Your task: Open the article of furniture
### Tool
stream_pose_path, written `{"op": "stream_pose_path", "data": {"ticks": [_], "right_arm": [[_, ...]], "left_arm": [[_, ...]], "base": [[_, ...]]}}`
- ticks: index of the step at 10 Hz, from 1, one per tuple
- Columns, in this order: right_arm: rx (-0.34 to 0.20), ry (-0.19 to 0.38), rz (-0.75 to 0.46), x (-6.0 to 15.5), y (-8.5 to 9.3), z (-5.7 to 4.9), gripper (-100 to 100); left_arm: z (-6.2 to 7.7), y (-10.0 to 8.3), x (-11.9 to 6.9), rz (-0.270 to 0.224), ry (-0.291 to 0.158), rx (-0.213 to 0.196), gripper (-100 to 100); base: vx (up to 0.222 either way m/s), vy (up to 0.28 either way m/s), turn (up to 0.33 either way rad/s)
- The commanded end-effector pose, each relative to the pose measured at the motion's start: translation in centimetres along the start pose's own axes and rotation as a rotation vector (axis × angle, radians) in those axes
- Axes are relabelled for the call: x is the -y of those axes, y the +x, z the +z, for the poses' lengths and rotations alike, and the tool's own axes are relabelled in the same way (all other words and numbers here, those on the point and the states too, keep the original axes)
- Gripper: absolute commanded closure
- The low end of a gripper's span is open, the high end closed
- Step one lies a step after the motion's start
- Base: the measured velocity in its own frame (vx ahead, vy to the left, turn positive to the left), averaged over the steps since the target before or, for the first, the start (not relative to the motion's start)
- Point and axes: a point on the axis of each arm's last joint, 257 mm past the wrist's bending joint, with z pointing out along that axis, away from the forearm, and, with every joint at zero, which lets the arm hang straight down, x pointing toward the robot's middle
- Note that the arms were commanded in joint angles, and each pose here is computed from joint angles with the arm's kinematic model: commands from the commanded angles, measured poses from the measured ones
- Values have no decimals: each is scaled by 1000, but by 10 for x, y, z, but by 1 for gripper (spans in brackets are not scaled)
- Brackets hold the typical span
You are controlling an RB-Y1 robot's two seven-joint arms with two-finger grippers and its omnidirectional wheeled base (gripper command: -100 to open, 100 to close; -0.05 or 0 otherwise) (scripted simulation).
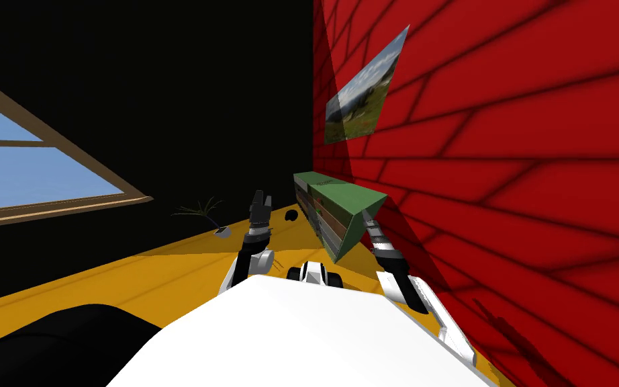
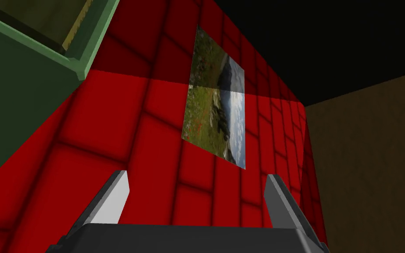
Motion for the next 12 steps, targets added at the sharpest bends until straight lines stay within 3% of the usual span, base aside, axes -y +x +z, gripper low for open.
{"op": "stream_pose_path", "data": {"ticks": [1, 12], "right_arm": [[-34, 38, -96, 19, 5, -4, -100], [-152, 170, -424, 87, 11, -19, -100]], "left_arm": [[0, 0, 0, 0, 0, 0, 0], [0, 0, 0, 0, 0, 0, 0]], "base": [[126, 156, -32], [91, 129, -29]]}}
